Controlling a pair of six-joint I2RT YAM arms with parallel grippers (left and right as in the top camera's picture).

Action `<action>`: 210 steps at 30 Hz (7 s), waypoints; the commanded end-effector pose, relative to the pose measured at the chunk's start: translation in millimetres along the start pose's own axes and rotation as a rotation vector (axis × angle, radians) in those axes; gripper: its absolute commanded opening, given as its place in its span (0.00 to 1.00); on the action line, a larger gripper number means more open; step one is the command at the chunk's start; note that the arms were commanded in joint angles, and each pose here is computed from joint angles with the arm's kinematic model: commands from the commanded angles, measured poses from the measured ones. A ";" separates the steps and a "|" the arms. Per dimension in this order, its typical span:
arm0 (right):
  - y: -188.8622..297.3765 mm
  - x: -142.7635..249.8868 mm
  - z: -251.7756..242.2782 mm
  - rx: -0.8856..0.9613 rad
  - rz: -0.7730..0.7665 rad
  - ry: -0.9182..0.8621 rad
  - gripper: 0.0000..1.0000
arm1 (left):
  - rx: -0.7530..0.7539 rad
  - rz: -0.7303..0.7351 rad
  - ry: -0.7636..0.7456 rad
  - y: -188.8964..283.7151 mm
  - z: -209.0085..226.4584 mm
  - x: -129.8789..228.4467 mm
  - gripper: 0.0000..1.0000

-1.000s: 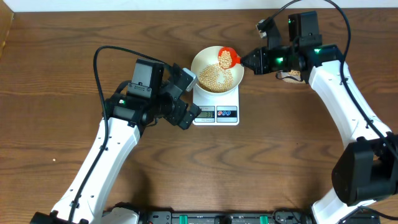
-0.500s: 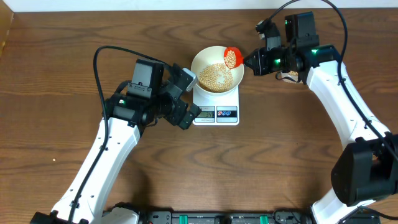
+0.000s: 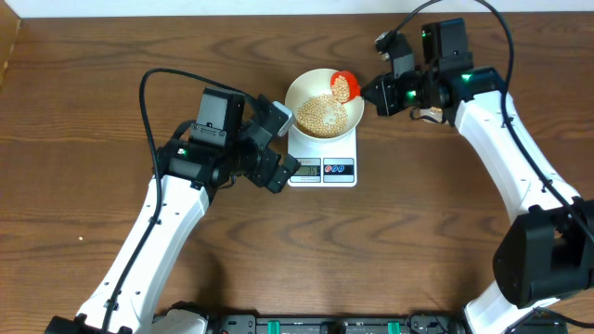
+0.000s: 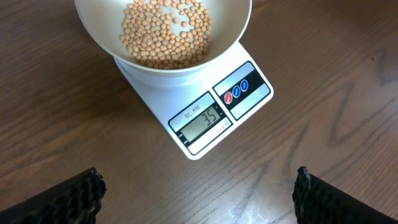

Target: Scoop item into bowl and weigh 50g on scale

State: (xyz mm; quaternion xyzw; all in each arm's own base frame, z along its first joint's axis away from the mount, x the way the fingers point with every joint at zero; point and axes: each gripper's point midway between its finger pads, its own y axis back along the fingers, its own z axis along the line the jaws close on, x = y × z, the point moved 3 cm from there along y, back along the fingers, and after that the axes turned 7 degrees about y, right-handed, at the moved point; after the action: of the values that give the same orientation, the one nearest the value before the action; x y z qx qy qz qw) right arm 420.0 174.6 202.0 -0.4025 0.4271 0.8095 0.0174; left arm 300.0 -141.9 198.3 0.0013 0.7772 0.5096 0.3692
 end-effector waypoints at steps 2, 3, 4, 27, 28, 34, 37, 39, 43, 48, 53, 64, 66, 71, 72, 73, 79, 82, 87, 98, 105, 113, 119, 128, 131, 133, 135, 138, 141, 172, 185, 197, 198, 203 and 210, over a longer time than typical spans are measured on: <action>4.6 -14.5 19.3 -0.021 -0.036 0.179 0.01 | 0.002 0.000 0.007 0.5 -0.2 -0.2 0.99; 2.6 -15.4 21.9 -0.016 -0.036 0.200 0.01 | 0.001 0.000 0.007 0.5 -0.1 -0.1 0.99; 1.8 -15.8 22.1 -0.009 -0.035 0.204 0.01 | 0.002 0.000 0.007 0.5 -0.2 -0.2 0.99; 0.9 -17.1 22.3 0.001 -0.038 0.180 0.01 | 0.001 0.000 0.007 0.5 -0.1 -0.1 0.99; 1.0 -17.1 22.1 0.001 -0.038 0.180 0.01 | 0.002 0.000 0.007 0.5 -0.2 -0.2 0.99; 1.0 -17.5 22.1 0.001 -0.040 0.181 0.01 | 0.002 0.000 0.007 0.5 -0.2 -0.2 0.99; 1.0 -17.4 22.1 0.001 -0.040 0.181 0.01 | 0.001 0.000 0.007 0.5 -0.1 -0.1 0.99; 1.0 -17.4 22.1 0.001 -0.040 0.181 0.01 | 0.002 0.000 0.007 0.5 -0.2 -0.2 0.99; 1.0 -17.4 22.1 0.001 -0.040 0.181 0.01 | 0.002 0.000 0.007 0.5 -0.2 -0.2 0.99; 0.9 -17.1 20.2 0.016 -0.036 0.181 0.01 | 0.002 0.000 0.007 0.5 -0.2 -0.2 0.99; 1.0 -16.5 16.5 0.042 -0.029 0.217 0.01 | 0.002 0.000 0.007 0.5 -0.2 -0.2 0.99; 1.0 -16.4 12.7 0.071 -0.023 0.261 0.01 | 0.002 0.000 0.007 0.5 -0.2 -0.2 0.99; 0.8 -16.5 13.0 0.071 -0.023 0.269 0.01 | 0.001 0.000 0.007 0.5 -0.1 -0.1 0.99; 0.1 -16.5 14.6 0.068 -0.021 0.290 0.01 | 0.002 0.000 0.007 0.5 -0.2 -0.2 0.99; 0.1 -16.4 14.6 0.069 -0.021 0.292 0.01 | 0.002 0.000 0.007 0.5 -0.2 -0.2 0.99; 0.1 -16.3 14.7 0.068 -0.020 0.300 0.01 | 0.001 0.000 0.007 0.5 -0.1 -0.1 0.99; 0.3 -15.9 11.4 0.091 -0.013 0.326 0.01 | 0.002 0.000 0.007 0.5 -0.2 -0.2 0.99; 0.5 -15.9 9.8 0.102 -0.010 0.341 0.01 | 0.002 0.000 0.007 0.5 -0.2 -0.2 0.99; 0.5 -15.6 9.1 0.107 -0.007 0.340 0.01 | 0.002 0.000 0.007 0.5 -0.2 -0.2 0.99; 0.4 -15.7 9.3 0.107 -0.008 0.328 0.01 | 0.002 0.000 0.007 0.5 -0.2 -0.2 0.99; 0.4 -15.7 9.3 0.107 -0.008 0.328 0.01 | 0.002 0.000 0.007 0.5 -0.2 -0.2 0.99; 0.4 -15.7 9.3 0.107 -0.009 0.317 0.01 | 0.002 0.000 0.007 0.5 -0.2 -0.2 0.99; 0.5 -15.9 9.2 0.107 -0.012 0.278 0.01 | 0.001 0.000 0.007 0.5 -0.1 -0.1 0.99; 7.7 -24.3 11.8 0.004 -0.081 0.161 0.01 | 0.002 0.000 0.007 0.5 -0.2 -0.2 0.99; 11.3 -25.9 10.7 -0.025 -0.098 0.144 0.01 | 0.002 0.000 0.007 0.5 -0.2 -0.2 0.99; 11.9 -25.9 10.3 -0.029 -0.100 0.140 0.01 | 0.002 0.000 0.007 0.5 -0.2 -0.2 0.99; 12.0 -26.0 10.1 -0.028 -0.100 0.137 0.01 | 0.001 0.000 0.007 0.5 -0.1 -0.1 0.99; 12.5 -28.1 13.1 -0.050 -0.112 0.132 0.01 | 0.001 0.000 0.007 0.5 -0.1 -0.1 0.99; 13.8 -30.6 15.3 -0.073 -0.127 0.131 0.01 | 0.002 0.000 0.007 0.5 -0.2 -0.2 0.99; 158.6 0.9 -92.4 0.111 -0.274 -0.184 0.01 | 0.001 0.000 0.007 0.5 -0.1 -0.1 0.99; 161.7 43.9 -138.9 0.585 0.011 -0.179 0.01 | 0.002 0.000 0.007 0.5 -0.2 -0.2 0.99; 152.0 51.6 -131.6 0.826 0.214 -0.086 0.01 | 0.002 0.000 0.007 0.5 -0.2 -0.2 0.99; 151.3 51.6 -131.0 0.833 0.221 -0.082 0.01 | 0.002 0.000 0.007 0.5 -0.2 -0.2 0.99; 150.8 48.9 -128.9 0.887 0.246 -0.049 0.01 | 0.002 0.000 0.007 0.5 -0.2 -0.2 0.99; 149.2 43.7 -124.0 0.944 0.288 0.029 0.01 | 0.002 0.000 0.007 0.5 -0.2 -0.2 0.99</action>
State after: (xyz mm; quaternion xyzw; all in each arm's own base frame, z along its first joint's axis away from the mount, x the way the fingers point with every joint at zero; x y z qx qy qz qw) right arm 412.1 -21.7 228.2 -0.2888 0.7814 0.5460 0.0888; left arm 300.0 -141.9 198.3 0.0012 0.7773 0.5096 0.3690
